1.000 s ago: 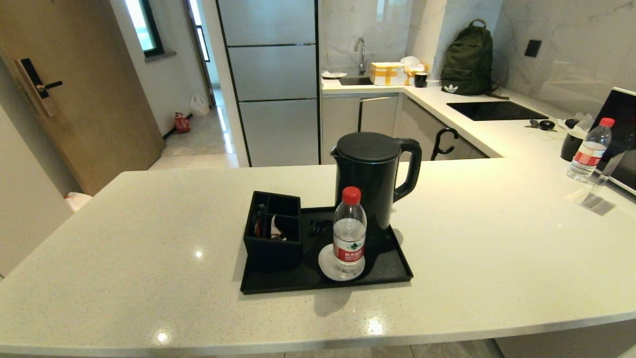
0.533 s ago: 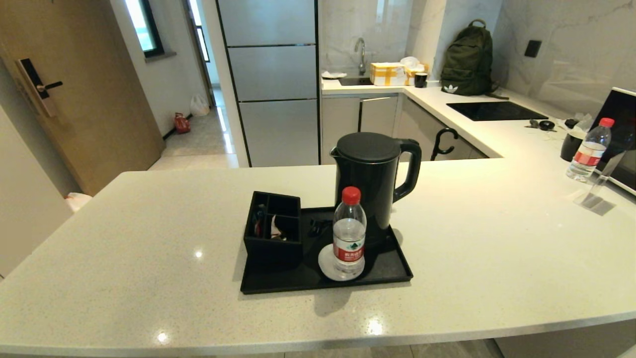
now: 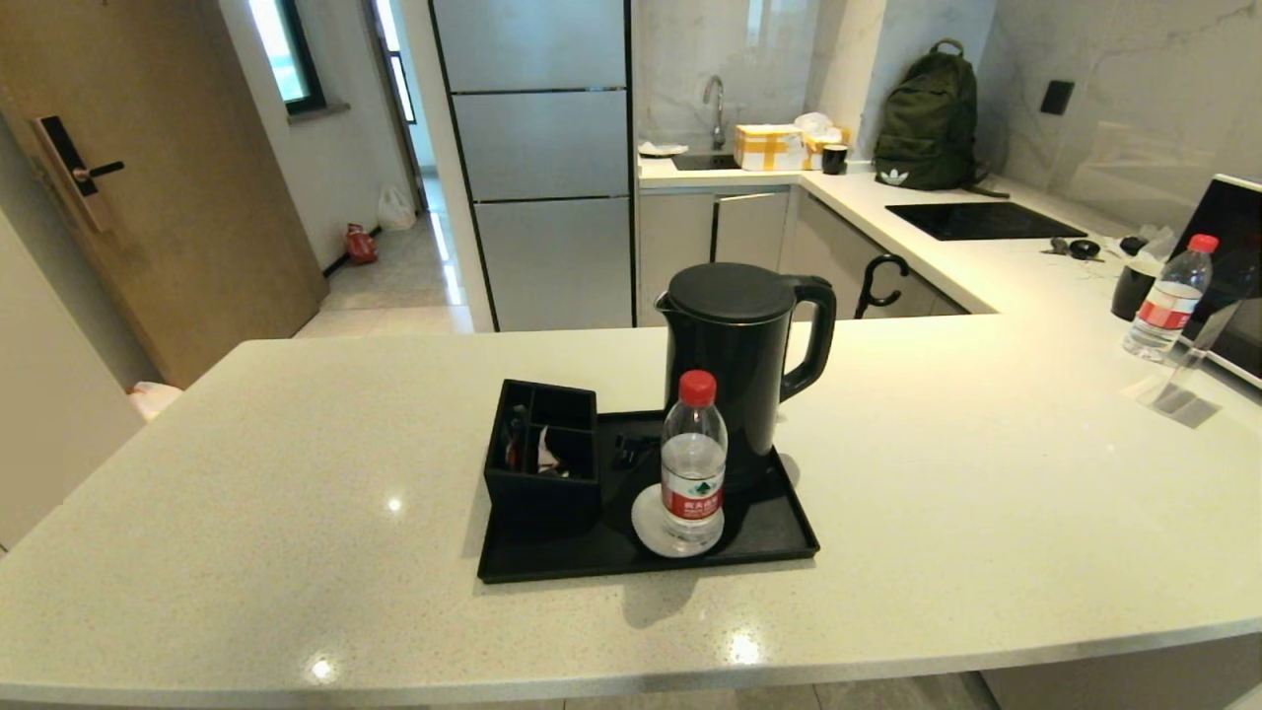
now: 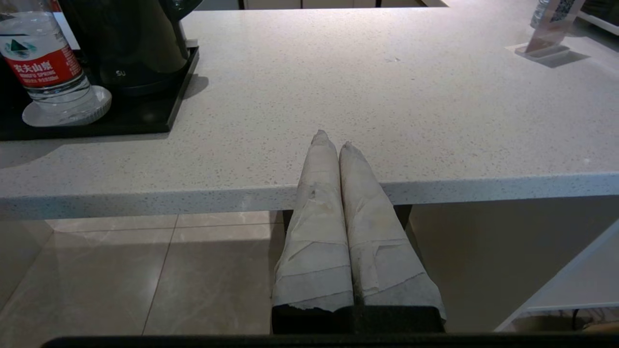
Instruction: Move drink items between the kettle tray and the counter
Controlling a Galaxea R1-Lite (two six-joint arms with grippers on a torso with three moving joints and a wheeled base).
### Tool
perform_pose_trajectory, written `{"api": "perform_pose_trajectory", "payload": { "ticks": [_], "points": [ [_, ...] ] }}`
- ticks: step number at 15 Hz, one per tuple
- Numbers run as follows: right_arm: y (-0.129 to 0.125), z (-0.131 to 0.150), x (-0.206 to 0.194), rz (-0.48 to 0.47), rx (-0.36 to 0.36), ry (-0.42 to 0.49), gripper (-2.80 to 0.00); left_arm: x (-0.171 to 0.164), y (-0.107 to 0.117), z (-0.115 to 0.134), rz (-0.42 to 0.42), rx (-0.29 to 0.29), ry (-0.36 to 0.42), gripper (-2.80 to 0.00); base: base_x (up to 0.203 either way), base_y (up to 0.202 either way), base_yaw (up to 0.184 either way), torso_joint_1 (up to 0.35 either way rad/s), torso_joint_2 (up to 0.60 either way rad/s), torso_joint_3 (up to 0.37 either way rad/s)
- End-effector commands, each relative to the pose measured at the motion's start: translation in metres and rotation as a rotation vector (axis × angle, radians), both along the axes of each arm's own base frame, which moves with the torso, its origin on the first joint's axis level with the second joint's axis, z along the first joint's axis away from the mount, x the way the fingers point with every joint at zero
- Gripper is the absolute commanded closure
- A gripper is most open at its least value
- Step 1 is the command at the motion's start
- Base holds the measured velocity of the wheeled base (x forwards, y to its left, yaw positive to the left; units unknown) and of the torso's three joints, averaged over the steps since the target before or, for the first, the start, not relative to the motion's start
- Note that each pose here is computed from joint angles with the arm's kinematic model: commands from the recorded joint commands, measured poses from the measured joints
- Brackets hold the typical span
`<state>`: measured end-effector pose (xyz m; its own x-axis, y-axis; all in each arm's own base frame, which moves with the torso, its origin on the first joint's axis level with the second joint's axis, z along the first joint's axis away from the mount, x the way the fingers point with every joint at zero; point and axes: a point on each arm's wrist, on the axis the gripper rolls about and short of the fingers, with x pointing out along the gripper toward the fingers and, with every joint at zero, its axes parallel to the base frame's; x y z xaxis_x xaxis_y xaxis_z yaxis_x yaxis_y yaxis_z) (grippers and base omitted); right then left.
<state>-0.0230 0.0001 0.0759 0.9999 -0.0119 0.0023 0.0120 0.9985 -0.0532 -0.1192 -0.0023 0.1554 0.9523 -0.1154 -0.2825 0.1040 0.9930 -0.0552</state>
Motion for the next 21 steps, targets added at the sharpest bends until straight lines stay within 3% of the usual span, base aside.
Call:
{"api": "perform_pose_trajectory", "payload": {
  "ticks": [1,4,6,8,10,12,13,17,21],
  "points": [
    [0.0,0.0,0.0,0.0,0.0,0.001,0.0,0.022,0.0,-0.015,0.02,-0.006,-0.092,0.0,0.0,0.0,0.0,0.0,0.0,0.0],
    [0.0,0.0,0.0,0.001,0.0,0.001,0.0,0.055,0.001,-0.022,0.055,-0.01,-0.263,0.0,0.0,0.0,0.0,0.0,0.0,0.0],
    [0.0,0.0,0.0,0.001,0.001,0.002,0.0,0.085,0.001,-0.052,0.065,0.003,-0.335,0.0,0.0,0.0,0.0,0.0,0.0,0.0],
    [0.0,0.0,0.0,0.001,0.001,0.002,0.0,0.095,0.002,-0.062,0.076,0.016,-0.454,0.0,0.0,0.0,0.0,0.0,0.0,0.0],
    [0.0,0.0,0.0,0.0,0.0,0.001,0.0,0.095,0.002,-0.063,0.078,0.031,-0.452,0.0,0.0,0.0,0.0,0.0,0.0,0.0],
    [0.0,0.0,0.0,0.0,0.0,0.001,0.0,0.095,0.002,-0.078,0.061,0.128,-0.288,0.0,0.0,0.0,0.0,0.0,0.0,0.0],
    [0.0,0.0,0.0,0.0,0.001,0.001,0.0,0.095,0.002,-0.08,0.055,0.146,-0.273,0.0,0.0,0.0,0.0,0.0,0.0,0.0],
    [0.0,0.0,0.0,0.0,0.0,0.002,0.0,0.095,0.002,-0.079,0.078,0.093,-0.271,0.0,0.0,0.0,0.0,0.0,0.0,0.0],
    [0.0,0.0,0.0,0.001,0.0,0.001,0.0,0.095,0.002,-0.079,0.082,0.086,-0.272,0.0,0.0,0.0,0.0,0.0,0.0,0.0]
  ]
}}
